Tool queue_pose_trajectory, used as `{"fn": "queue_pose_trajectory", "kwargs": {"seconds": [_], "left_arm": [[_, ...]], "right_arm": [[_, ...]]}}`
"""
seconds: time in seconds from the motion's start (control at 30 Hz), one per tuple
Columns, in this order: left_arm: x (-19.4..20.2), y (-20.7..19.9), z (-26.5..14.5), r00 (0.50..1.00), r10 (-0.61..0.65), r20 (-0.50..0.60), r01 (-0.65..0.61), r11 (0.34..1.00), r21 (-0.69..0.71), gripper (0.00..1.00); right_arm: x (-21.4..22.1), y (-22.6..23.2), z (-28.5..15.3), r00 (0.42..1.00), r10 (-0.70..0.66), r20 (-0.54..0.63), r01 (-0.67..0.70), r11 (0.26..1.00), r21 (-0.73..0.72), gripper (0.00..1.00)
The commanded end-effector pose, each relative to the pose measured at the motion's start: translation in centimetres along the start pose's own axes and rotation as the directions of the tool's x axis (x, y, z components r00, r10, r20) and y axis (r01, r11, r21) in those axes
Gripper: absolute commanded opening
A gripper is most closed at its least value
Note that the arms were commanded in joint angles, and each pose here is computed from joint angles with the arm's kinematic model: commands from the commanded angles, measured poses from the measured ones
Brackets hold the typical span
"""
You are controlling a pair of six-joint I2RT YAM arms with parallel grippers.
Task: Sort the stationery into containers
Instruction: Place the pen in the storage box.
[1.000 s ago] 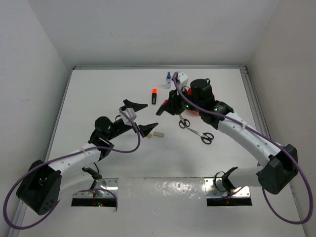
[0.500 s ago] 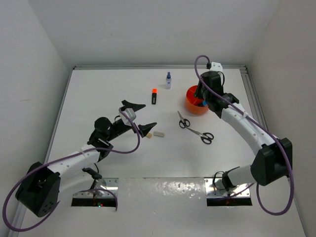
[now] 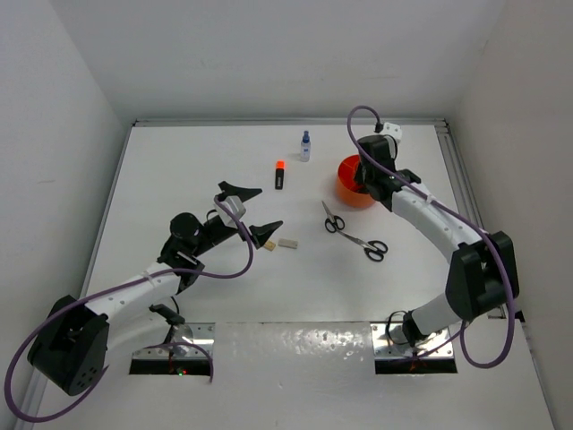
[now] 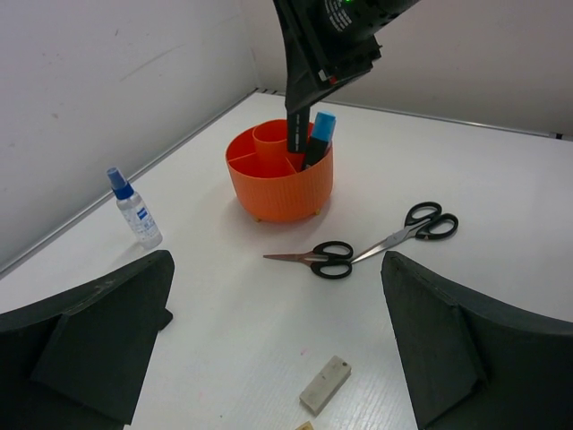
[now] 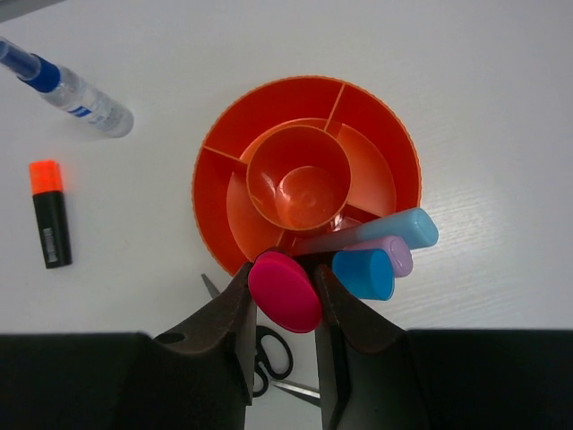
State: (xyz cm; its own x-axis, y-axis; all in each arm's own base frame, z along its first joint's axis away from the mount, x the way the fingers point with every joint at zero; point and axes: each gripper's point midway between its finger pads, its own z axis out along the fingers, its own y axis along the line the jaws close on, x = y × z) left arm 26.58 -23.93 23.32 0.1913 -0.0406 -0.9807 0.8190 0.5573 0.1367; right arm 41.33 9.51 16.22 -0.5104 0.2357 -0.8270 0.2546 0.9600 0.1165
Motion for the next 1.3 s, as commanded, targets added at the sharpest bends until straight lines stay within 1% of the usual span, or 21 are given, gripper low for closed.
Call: {"fn": "queue_pose_trajectory", "kwargs": {"seconds": [0.0,0.23,0.4,0.47,0.73,0.87,0.9,0.97,1.0,1.07,1.1,1.2,1.27], "left_arm": [[-0.7,0.7,-0.3,0.999,0.024,0.027,-0.023,0.999,-0.029,1.00],[-0.6,0.7,-0.4,1.000,0.022,0.023,-0.021,0.999,-0.032,1.00],[-0.6,0.9,-0.3,0.999,0.025,0.022,-0.024,0.999,-0.038,1.00],[-0.7,1.0,-0.3,0.999,0.026,0.026,-0.025,0.999,-0.040,1.00],[-0.9,1.2,-0.3,0.999,0.032,0.027,-0.031,0.998,-0.046,1.00],[-0.8,1.3,-0.3,0.999,0.037,0.023,-0.036,0.998,-0.046,1.00],[-0.9,1.4,-0.3,0.999,0.038,0.025,-0.037,0.998,-0.049,1.00],[-0.8,1.4,-0.4,0.999,0.038,0.024,-0.037,0.998,-0.049,1.00],[-1.0,1.4,-0.3,0.999,0.039,0.027,-0.038,0.998,-0.048,1.00],[-0.9,1.3,-0.3,0.999,0.035,0.026,-0.034,0.998,-0.045,1.00],[-0.8,1.3,-0.3,0.999,0.035,0.025,-0.034,0.999,-0.043,1.00],[-0.8,1.3,-0.3,0.999,0.036,0.023,-0.035,0.998,-0.043,1.00],[-0.7,1.3,-0.4,0.999,0.036,0.022,-0.036,0.998,-0.043,1.00]], "right_arm": [[0.4,-0.7,0.9,0.998,0.062,0.025,-0.063,0.997,0.042,0.00],[2.2,-1.2,2.0,0.996,0.090,-0.006,-0.090,0.992,0.084,0.00],[2.9,-1.7,2.4,0.994,0.111,-0.001,-0.110,0.988,0.109,0.00],[3.2,-2.3,2.6,0.994,0.109,0.003,-0.108,0.984,0.140,0.00],[4.5,-2.6,3.2,0.995,0.088,-0.042,-0.080,0.982,0.168,0.00],[4.7,-2.4,3.2,0.995,0.083,-0.051,-0.074,0.985,0.157,0.13],[4.6,-2.4,3.1,0.995,0.082,-0.048,-0.074,0.985,0.157,0.23],[4.5,-2.5,3.1,0.996,0.078,-0.045,-0.070,0.985,0.160,0.33],[4.3,-2.6,2.9,0.996,0.077,-0.041,-0.070,0.985,0.157,0.40],[4.0,-2.4,2.7,0.997,0.074,-0.035,-0.068,0.987,0.147,0.49],[3.7,-2.4,2.5,0.997,0.074,-0.031,-0.069,0.988,0.140,0.55],[3.0,-2.2,1.9,0.998,0.062,-0.018,-0.060,0.991,0.120,0.65],[2.7,-2.1,1.7,0.999,0.050,-0.014,-0.048,0.993,0.111,0.67]]}}
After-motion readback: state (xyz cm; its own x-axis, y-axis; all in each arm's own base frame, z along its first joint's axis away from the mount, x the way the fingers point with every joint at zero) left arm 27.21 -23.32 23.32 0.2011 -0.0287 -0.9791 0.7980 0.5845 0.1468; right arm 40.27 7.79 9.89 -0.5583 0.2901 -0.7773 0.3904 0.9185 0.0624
